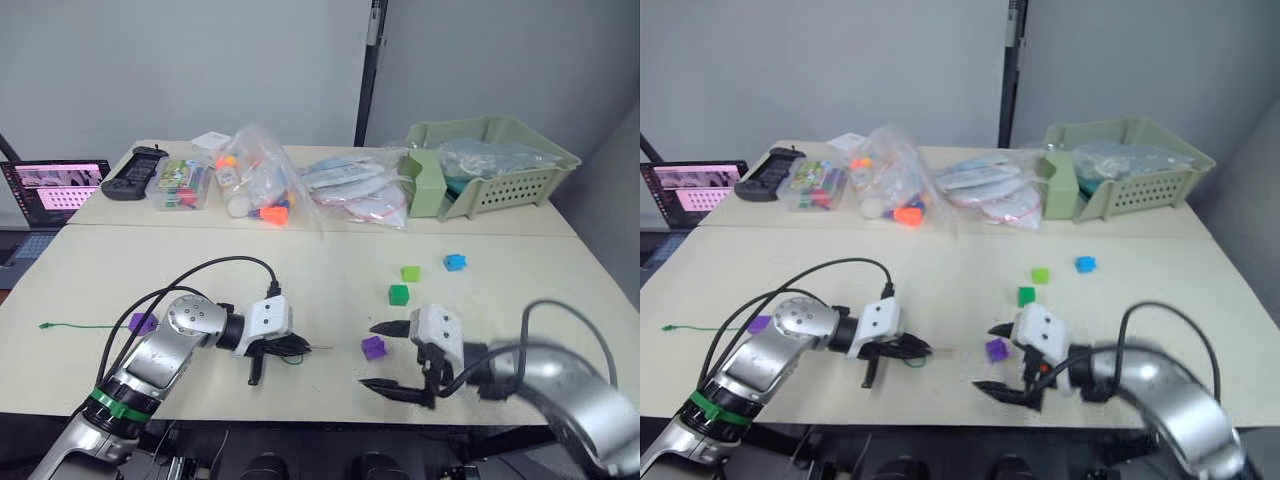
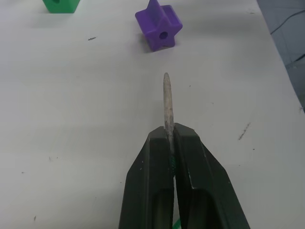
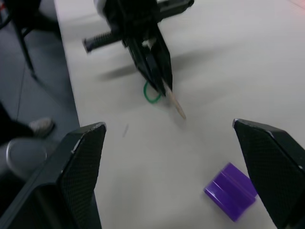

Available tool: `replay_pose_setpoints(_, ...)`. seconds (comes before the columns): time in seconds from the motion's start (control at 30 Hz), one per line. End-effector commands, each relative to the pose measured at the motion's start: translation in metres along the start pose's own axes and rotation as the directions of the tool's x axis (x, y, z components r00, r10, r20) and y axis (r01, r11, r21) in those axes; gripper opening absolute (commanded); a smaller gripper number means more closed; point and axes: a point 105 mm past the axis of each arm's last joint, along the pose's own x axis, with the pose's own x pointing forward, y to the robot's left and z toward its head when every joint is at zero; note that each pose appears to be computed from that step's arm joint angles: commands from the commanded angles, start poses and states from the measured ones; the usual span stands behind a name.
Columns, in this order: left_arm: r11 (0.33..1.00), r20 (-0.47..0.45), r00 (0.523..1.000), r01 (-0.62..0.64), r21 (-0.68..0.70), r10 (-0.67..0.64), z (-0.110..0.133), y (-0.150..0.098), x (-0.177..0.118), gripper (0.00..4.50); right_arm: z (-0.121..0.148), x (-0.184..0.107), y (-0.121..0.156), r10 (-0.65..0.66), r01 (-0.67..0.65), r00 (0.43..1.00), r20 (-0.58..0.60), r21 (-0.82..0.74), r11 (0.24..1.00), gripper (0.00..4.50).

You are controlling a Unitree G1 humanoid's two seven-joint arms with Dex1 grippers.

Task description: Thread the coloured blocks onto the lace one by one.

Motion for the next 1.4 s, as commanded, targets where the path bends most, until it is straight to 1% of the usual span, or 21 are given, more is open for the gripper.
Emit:
replay_pose_setpoints(0.03, 1.000, 0.029, 1.000, -0.003, 0.023, 0.003, 0.013, -0.001, -0.004, 0.00, -0.010, 0.000, -0.019, 0.115, -0.122, 0.992, -0.057, -0.135, 0.983, 4.49)
replay_pose_setpoints(0.13, 1.000, 0.020, 1.000, -0.010, 0.015, 0.009, 0.011, -0.004, -0.005, 0.00, -0.022, 0.005, -0.037, 0.171, -0.200, 0.976, -0.135, -0.240, 0.950, 4.49)
replay_pose_setpoints(0.27, 1.000, 0.018, 1.000, -0.023, 0.004, 0.023, 0.011, -0.006, -0.006, 0.00, -0.027, 0.015, -0.046, 0.240, -0.276, 0.958, -0.156, -0.280, 0.920, 4.49)
replay_pose_setpoints(0.4, 1.000, 0.009, 1.000, -0.029, 0.005, 0.029, 0.012, -0.007, -0.007, 0.00, -0.033, 0.023, -0.049, 0.276, -0.312, 0.948, -0.158, -0.296, 0.903, 4.49)
replay_pose_setpoints(0.5, 0.999, -0.001, 0.999, -0.034, 0.007, 0.034, 0.012, -0.007, -0.007, 0.00, -0.037, 0.025, -0.051, 0.281, -0.317, 0.947, -0.158, -0.302, 0.899, 3.68)
replay_pose_setpoints(0.63, 0.999, 0.006, 0.999, -0.042, 0.001, 0.042, 0.017, -0.007, -0.007, 0.00, -0.044, 0.024, -0.052, 0.275, -0.311, 0.948, -0.160, -0.294, 0.904, 2.25)
replay_pose_setpoints(0.73, 0.999, 0.015, 0.999, -0.043, -0.006, 0.043, 0.020, -0.008, -0.006, 0.00, -0.042, 0.025, -0.051, 0.267, -0.297, 0.953, -0.141, -0.286, 0.911, 1.35)
replay_pose_setpoints(0.77, 0.999, 0.015, 0.999, -0.043, -0.007, 0.043, 0.021, -0.008, -0.006, 0.00, -0.042, 0.026, -0.051, 0.266, -0.295, 0.954, -0.138, -0.285, 0.912, 1.36)
replay_pose_setpoints(0.9, 0.999, -0.029, 0.999, -0.033, 0.014, 0.034, 0.028, -0.007, 0.002, 0.00, -0.032, 0.035, -0.047, 0.175, -0.189, 0.981, -0.086, -0.208, 0.960, 1.36)
replay_pose_setpoints(0.97, 0.999, -0.047, 0.998, -0.035, 0.005, 0.035, 0.032, -0.006, 0.005, 0.00, -0.030, 0.039, -0.043, 0.144, -0.158, 0.985, -0.094, -0.177, 0.971, 1.36)
replay_pose_setpoints(1.03, 0.999, -0.088, 0.995, -0.039, 0.014, 0.040, 0.035, -0.005, 0.009, 0.00, -0.026, 0.043, -0.036, 0.121, -0.134, 0.988, -0.092, -0.151, 0.979, 1.36)
replay_pose_setpoints(1.13, 0.999, -0.134, 0.990, -0.040, 0.013, 0.041, 0.034, -0.004, 0.010, 0.00, -0.023, 0.047, -0.030, 0.103, -0.113, 0.991, -0.090, -0.122, 0.986, 1.36)
replay_pose_setpoints(1.23, 0.999, -0.179, 0.983, -0.039, -0.033, 0.033, 0.030, -0.004, 0.015, 0.00, -0.031, 0.050, -0.026, 0.086, -0.100, 0.988, -0.131, -0.104, 0.990, 1.36)
replay_pose_setpoints(1.4, 0.998, -0.230, 0.972, -0.052, -0.026, 0.045, 0.027, -0.001, 0.013, 0.00, -0.032, 0.049, -0.025, 0.088, -0.103, 0.986, -0.144, -0.106, 0.989, 1.36)
